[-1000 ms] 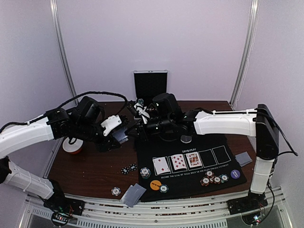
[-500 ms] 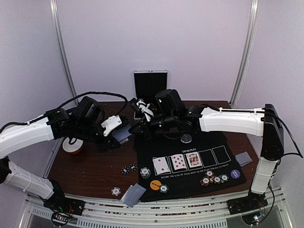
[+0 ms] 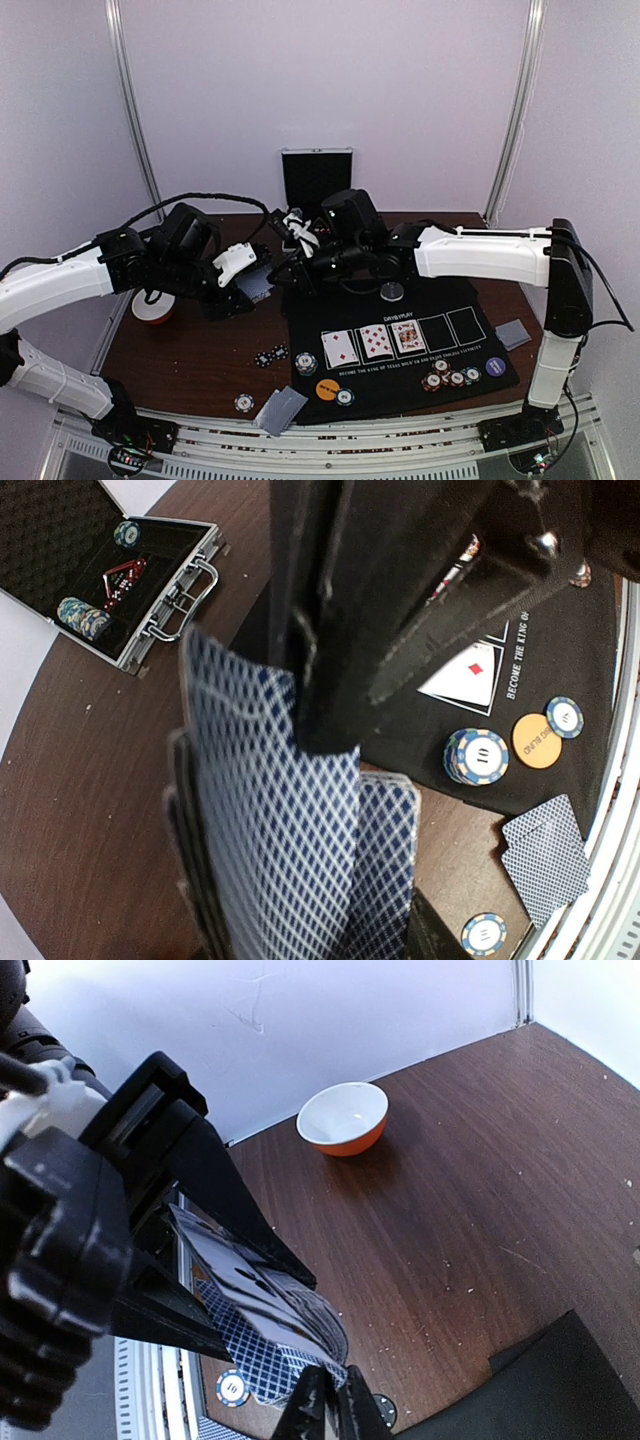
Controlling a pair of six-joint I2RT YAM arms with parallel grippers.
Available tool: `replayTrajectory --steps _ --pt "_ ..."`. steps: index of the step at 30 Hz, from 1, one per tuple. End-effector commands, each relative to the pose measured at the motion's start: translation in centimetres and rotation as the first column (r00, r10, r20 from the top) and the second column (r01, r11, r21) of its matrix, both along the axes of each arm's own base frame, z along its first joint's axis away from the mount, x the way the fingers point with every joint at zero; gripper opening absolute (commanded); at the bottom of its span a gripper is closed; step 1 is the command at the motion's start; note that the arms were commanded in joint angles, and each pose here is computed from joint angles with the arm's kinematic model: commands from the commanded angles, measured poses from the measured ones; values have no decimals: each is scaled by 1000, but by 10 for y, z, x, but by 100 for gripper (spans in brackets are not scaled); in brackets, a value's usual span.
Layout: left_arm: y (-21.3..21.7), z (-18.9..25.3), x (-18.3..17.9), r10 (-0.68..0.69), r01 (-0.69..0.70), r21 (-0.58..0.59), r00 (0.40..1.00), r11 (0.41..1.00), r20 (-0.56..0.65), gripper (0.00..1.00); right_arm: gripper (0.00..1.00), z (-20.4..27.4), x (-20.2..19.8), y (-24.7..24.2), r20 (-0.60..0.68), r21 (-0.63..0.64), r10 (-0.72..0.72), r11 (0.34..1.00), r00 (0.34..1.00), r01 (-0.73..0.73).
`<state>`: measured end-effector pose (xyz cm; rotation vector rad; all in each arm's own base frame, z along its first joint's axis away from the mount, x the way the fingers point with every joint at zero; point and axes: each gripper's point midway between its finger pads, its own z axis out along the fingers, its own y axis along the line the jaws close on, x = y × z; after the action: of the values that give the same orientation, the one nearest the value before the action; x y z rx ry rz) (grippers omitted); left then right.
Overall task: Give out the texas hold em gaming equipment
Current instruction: Adjust the poker card at the face-down deck piles, then pick up the poker card from the face-down deck piles.
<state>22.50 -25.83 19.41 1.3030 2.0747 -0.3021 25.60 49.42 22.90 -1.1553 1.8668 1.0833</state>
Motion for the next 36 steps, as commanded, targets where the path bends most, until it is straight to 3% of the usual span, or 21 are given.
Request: replayTrajectory --steps 1,10,17,22,25,36 --pt "-7 14 4 -18 20 -47 999 999 51 40 12 3 -1 5 8 3 9 1000 1000 -9" --pt "-7 12 3 -22 24 -47 999 999 46 40 31 20 9 3 57 31 -27 999 998 26" --pt "-7 13 2 -22 24 -51 999 998 44 40 55 23 18 8 74 81 -53 996 996 47" --pt "-7 14 2 -22 24 -54 999 998 44 40 63 21 20 17 93 109 -33 994 995 22" --pt "-7 15 2 -21 24 -56 999 998 47 40 63 19 22 21 100 107 -28 994 995 17" --pt "-6 13 2 -21 23 -50 999 998 47 40 38 24 29 0 121 77 -103 993 987 95"
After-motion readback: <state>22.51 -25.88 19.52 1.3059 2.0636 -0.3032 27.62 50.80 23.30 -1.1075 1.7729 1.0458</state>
